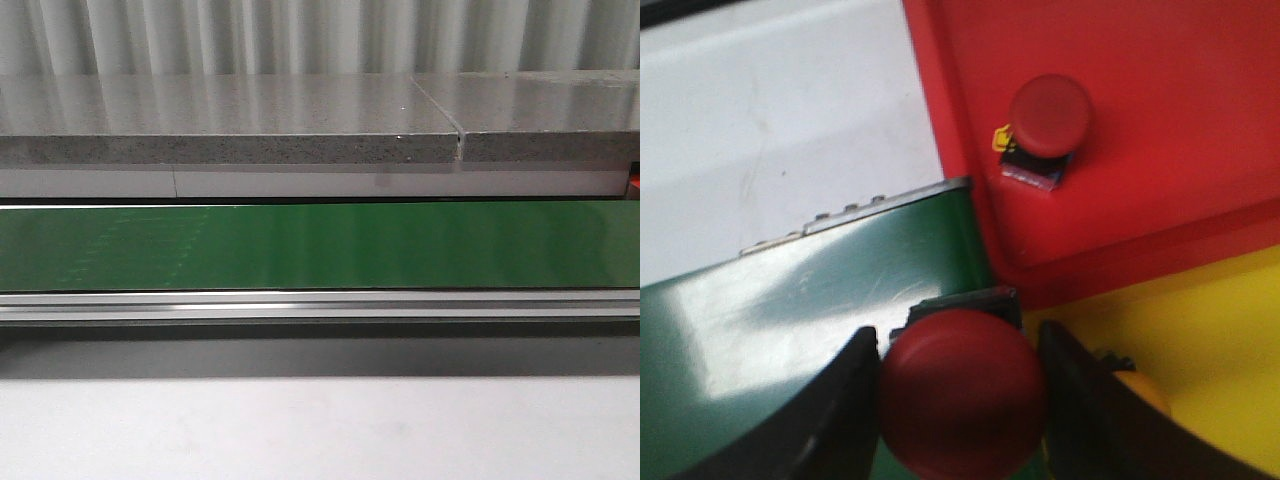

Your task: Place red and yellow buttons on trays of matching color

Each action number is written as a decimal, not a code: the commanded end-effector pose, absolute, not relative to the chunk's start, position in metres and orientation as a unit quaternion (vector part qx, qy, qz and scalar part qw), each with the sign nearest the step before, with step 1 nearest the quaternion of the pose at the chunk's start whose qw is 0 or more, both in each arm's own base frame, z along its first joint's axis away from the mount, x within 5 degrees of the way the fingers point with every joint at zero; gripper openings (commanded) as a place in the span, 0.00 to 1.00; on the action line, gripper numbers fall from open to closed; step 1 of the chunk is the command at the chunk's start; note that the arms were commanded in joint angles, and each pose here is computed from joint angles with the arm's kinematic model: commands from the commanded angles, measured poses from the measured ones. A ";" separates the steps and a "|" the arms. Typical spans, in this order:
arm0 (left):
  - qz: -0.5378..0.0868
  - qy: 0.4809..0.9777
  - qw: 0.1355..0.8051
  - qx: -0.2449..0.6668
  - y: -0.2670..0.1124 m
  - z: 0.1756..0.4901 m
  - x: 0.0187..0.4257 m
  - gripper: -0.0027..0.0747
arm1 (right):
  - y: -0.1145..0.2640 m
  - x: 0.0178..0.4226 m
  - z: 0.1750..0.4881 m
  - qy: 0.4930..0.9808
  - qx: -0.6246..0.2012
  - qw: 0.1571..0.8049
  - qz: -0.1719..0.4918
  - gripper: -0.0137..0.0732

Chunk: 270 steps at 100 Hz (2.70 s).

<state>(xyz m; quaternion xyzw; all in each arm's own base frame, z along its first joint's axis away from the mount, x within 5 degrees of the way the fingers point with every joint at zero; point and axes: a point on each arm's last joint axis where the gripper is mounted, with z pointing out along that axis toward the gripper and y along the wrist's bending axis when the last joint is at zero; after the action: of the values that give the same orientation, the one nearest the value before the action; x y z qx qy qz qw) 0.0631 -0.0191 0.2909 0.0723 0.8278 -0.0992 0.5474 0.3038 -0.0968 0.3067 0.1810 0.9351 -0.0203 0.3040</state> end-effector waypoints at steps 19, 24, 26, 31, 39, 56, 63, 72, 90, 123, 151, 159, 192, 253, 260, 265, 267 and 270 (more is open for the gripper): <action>-0.110 0.803 0.582 0.068 -0.020 0.305 0.065 0.01 | -0.131 0.301 0.327 0.898 0.225 0.375 -0.051 0.39; -0.110 0.803 0.582 0.068 -0.020 0.305 0.065 0.01 | -0.135 0.303 0.322 0.899 0.229 0.370 -0.052 0.39; -0.110 0.803 0.582 0.068 -0.020 0.305 0.065 0.01 | -0.137 0.304 0.319 0.900 0.230 0.367 -0.052 0.39; -0.110 0.803 0.582 0.068 -0.020 0.305 0.065 0.01 | -0.139 0.308 0.314 0.901 0.231 0.365 -0.051 0.39; -0.110 0.803 0.582 0.068 -0.020 0.305 0.065 0.01 | -0.141 0.315 0.307 0.899 0.231 0.367 -0.052 0.39; -0.110 0.803 0.582 0.068 -0.020 0.305 0.065 0.01 | -0.147 0.327 0.290 0.898 0.236 0.368 -0.047 0.39; -0.110 0.803 0.582 0.068 -0.020 0.305 0.065 0.01 | -0.149 0.332 0.283 0.899 0.238 0.366 -0.046 0.39; -0.110 0.803 0.582 0.068 -0.020 0.305 0.065 0.01 | -0.152 0.338 0.273 0.898 0.239 0.366 -0.047 0.39; -0.110 0.803 0.582 0.068 -0.020 0.305 0.065 0.01 | -0.157 0.349 0.251 0.903 0.241 0.354 -0.046 0.39; -0.110 0.803 0.582 0.068 -0.020 0.305 0.065 0.01 | -0.159 0.354 0.238 0.906 0.242 0.343 -0.044 0.45; -0.110 0.803 0.582 0.068 -0.020 0.305 0.065 0.01 | -0.159 0.354 0.238 0.907 0.242 0.342 -0.044 0.74; -0.110 0.803 0.582 0.068 -0.020 0.305 0.065 0.01 | -0.158 0.352 0.243 0.906 0.242 0.346 -0.045 0.74; -0.110 0.803 0.582 0.068 -0.020 0.305 0.065 0.01 | -0.131 0.332 0.285 0.921 0.174 0.346 -0.051 0.74; -0.110 0.803 0.582 0.068 -0.020 0.305 0.065 0.01 | -0.012 0.282 0.342 0.932 0.001 0.363 0.001 0.08; -0.110 0.803 0.582 0.068 -0.020 0.305 0.065 0.01 | -0.005 0.269 0.343 0.929 -0.010 0.371 0.004 0.08; -0.110 0.803 0.582 0.068 -0.020 0.305 0.065 0.01 | -0.002 0.259 0.345 0.927 -0.015 0.376 0.006 0.08; -0.110 0.803 0.582 0.068 -0.020 0.305 0.065 0.01 | -0.001 0.255 0.345 0.926 -0.017 0.378 0.007 0.08; -0.110 0.803 0.582 0.068 -0.020 0.305 0.065 0.01 | 0.001 0.248 0.346 0.925 -0.021 0.380 0.008 0.08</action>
<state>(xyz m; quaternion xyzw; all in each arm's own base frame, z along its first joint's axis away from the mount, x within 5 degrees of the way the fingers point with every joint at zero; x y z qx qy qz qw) 0.0631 -0.0191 0.2909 0.0723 0.8278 -0.0992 0.5474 0.2662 -0.0025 0.3246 -0.0089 0.9450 0.0111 0.3269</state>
